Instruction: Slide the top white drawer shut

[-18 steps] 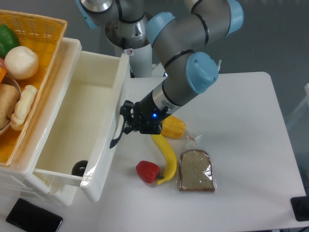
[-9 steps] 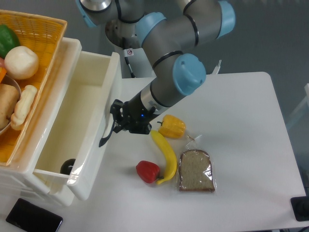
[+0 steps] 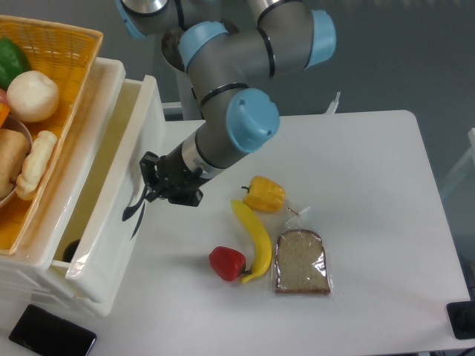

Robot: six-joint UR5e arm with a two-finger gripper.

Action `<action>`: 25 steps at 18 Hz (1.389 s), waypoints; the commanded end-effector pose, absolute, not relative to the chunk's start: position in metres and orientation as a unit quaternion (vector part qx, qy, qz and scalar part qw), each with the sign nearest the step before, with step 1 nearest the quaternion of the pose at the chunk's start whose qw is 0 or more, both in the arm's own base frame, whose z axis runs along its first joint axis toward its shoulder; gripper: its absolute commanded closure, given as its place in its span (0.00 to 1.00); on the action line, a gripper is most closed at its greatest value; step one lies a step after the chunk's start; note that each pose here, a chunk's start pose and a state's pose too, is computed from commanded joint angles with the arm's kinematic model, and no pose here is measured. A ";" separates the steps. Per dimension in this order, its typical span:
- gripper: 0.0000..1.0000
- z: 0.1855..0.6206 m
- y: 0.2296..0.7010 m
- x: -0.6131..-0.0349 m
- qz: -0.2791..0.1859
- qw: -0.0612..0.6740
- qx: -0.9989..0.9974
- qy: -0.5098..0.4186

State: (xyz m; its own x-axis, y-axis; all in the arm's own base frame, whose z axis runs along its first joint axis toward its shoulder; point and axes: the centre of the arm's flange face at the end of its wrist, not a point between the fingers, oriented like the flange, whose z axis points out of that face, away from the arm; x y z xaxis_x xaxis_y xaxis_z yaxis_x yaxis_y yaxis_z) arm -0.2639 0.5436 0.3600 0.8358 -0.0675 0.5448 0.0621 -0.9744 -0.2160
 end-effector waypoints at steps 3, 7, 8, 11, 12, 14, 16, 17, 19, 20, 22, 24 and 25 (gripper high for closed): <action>1.00 0.356 0.547 -0.252 -0.289 0.109 -0.951 0.010; 1.00 0.356 0.550 -0.247 -0.289 0.107 -0.951 0.009; 1.00 0.356 0.551 -0.246 -0.289 0.106 -0.951 0.010; 1.00 0.356 0.551 -0.245 -0.290 0.107 -0.951 0.010; 1.00 0.356 0.552 -0.244 -0.289 0.106 -0.951 0.010; 1.00 0.356 0.552 -0.244 -0.289 0.106 -0.951 0.010; 0.94 0.355 0.551 -0.247 -0.289 0.107 -0.951 0.012; 0.74 0.356 0.551 -0.249 -0.286 0.110 -0.952 0.014; 0.20 0.357 0.551 -0.257 -0.276 0.120 -0.954 0.017; 0.02 0.358 0.549 -0.266 -0.267 0.128 -0.955 0.014; 0.00 0.358 0.544 -0.285 -0.258 0.139 -0.956 0.003; 0.00 0.365 0.537 -0.313 -0.235 0.163 -0.958 -0.008; 0.00 0.365 0.532 -0.328 -0.221 0.176 -0.959 -0.014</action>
State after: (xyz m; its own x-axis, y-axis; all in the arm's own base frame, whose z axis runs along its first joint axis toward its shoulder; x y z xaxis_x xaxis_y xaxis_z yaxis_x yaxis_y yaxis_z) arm -0.3284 0.5321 0.3653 0.9021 -0.0505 0.4285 0.1047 -0.9378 -0.3309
